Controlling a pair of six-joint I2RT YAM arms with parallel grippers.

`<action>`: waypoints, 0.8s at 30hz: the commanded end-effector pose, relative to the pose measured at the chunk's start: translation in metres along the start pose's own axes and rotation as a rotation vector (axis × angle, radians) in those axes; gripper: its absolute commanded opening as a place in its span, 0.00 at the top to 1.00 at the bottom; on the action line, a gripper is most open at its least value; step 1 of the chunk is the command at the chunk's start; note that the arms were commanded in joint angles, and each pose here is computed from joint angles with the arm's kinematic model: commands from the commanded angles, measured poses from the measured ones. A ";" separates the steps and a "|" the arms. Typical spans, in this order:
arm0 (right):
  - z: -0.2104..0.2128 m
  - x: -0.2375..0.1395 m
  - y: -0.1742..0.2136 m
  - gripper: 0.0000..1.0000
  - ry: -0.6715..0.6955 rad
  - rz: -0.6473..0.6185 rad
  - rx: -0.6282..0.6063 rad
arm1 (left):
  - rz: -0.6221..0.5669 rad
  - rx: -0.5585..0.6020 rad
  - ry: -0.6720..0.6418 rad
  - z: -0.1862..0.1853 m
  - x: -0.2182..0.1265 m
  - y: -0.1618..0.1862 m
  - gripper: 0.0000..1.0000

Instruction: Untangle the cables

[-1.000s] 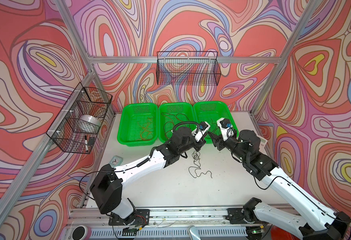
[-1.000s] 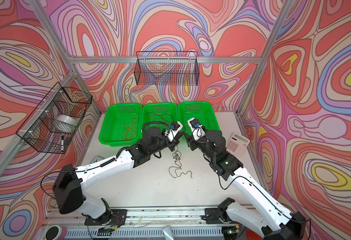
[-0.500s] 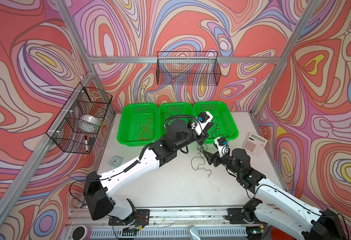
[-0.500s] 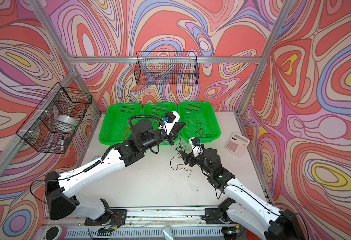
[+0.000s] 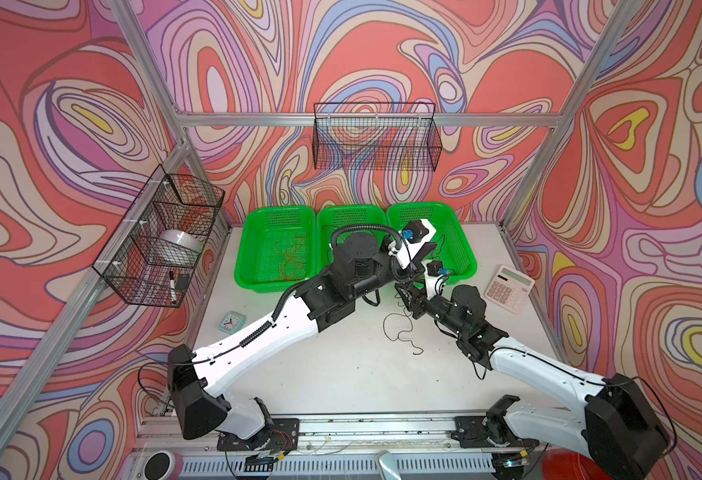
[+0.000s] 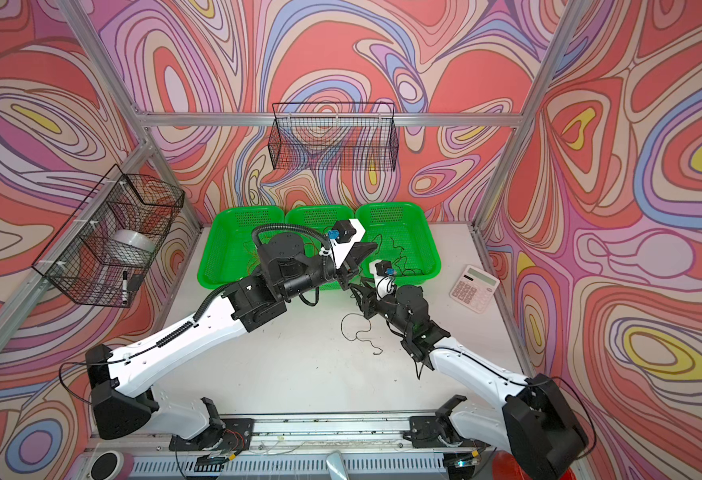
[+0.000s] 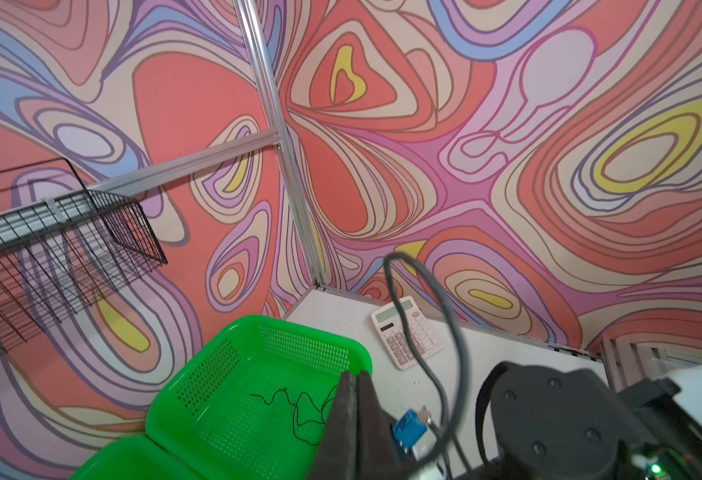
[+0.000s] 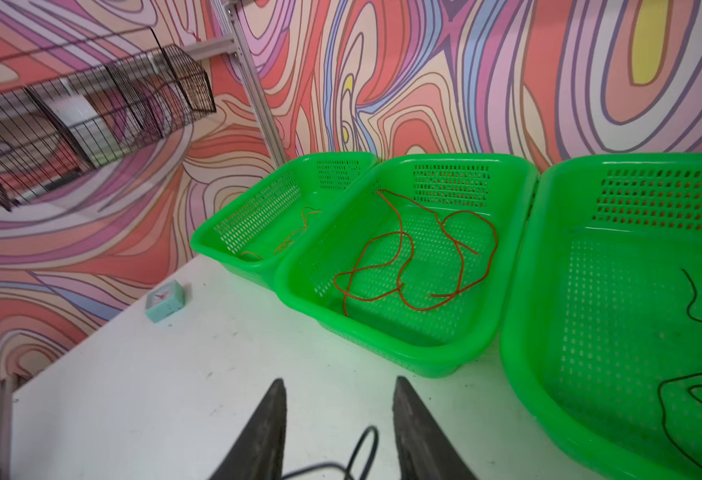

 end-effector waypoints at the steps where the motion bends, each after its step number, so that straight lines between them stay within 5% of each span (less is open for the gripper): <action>1: -0.003 0.001 0.023 0.64 0.015 0.007 0.104 | -0.044 0.042 0.014 -0.006 -0.004 -0.036 1.00; 18: -0.016 0.013 0.137 0.82 0.113 0.262 0.252 | -0.194 0.248 -0.087 0.002 -0.012 -0.163 1.00; 22: -0.016 0.010 0.128 0.69 0.109 0.247 0.215 | -0.215 0.277 -0.095 0.002 -0.017 -0.175 1.00; 24: -0.018 0.006 0.116 0.51 0.124 0.250 0.171 | -0.207 0.289 -0.106 0.003 -0.018 -0.173 1.00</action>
Point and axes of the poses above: each gripper's point midway between its finger pads, its own x axis out along the fingers, its own z axis along the line the jaws close on, y = z × x, the point moved 1 cm from there along -x, back along the fingers, and after that the axes turned 12 degrees about -x, right-handed, at the moved point
